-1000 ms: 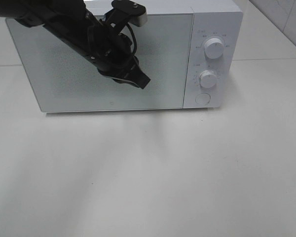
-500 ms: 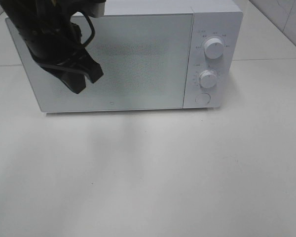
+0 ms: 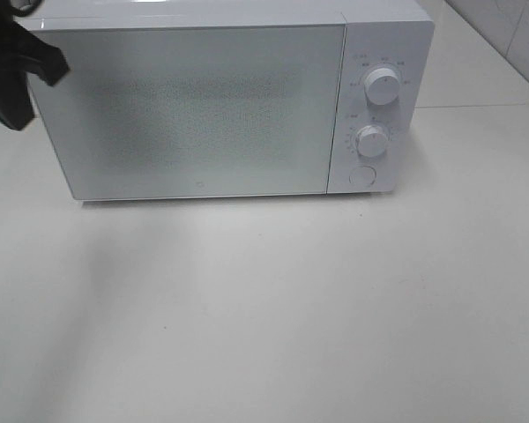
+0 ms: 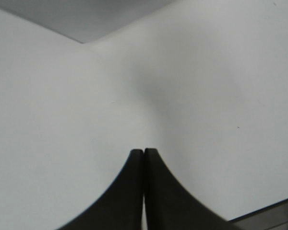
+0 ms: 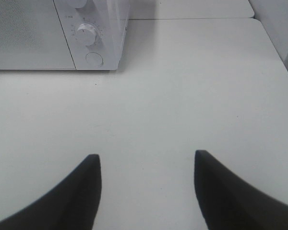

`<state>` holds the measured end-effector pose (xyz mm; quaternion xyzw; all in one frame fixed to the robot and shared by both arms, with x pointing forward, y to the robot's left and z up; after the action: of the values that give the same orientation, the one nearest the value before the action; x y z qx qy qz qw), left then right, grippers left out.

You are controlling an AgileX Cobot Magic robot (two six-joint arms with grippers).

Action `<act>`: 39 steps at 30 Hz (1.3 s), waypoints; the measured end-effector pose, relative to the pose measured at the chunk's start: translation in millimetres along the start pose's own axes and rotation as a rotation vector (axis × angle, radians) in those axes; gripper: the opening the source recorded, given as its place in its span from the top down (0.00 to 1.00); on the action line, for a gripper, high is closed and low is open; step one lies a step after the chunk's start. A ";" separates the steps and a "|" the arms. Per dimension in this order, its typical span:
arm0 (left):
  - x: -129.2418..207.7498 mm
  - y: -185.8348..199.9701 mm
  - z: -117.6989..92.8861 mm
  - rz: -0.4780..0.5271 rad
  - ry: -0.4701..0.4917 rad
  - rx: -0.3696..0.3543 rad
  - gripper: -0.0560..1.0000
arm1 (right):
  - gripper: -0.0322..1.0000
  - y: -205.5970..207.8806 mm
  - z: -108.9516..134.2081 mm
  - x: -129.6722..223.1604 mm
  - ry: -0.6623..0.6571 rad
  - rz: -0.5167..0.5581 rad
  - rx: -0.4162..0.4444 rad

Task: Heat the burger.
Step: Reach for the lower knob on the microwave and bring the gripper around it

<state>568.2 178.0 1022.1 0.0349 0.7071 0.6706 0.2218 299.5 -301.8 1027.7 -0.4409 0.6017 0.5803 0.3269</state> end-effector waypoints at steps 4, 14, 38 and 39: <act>9.1 17.9 40.4 -0.041 0.147 -0.033 0.95 | 0.44 0.0 0.0 0.0 0.000 0.000 0.000; 77.6 35.2 67.2 -0.029 0.316 -0.068 0.95 | 0.44 0.0 0.0 0.0 0.000 0.000 0.000; 235.1 81.9 22.8 -0.479 0.338 -0.097 0.95 | 0.44 0.0 0.0 0.0 0.000 0.000 0.000; 243.1 89.2 20.1 -0.563 0.332 -0.102 0.95 | 0.44 0.0 0.0 0.0 0.000 0.000 0.000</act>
<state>334.7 289.9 1043.2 -0.2827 0.6809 0.6141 0.2817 299.5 -301.8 1027.7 -0.4409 0.6017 0.5803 0.3269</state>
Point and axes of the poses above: a point on each arm's last joint axis where the gripper is mounted, y pointing back along that axis away from the gripper, z along the wrist's bending axis when the last joint is at zero, x = y × z, the point moved 7 cm from there along -y, pointing out along that axis toward the gripper, and after that the axes turned 5 degrees about y, right-handed, at the moved point
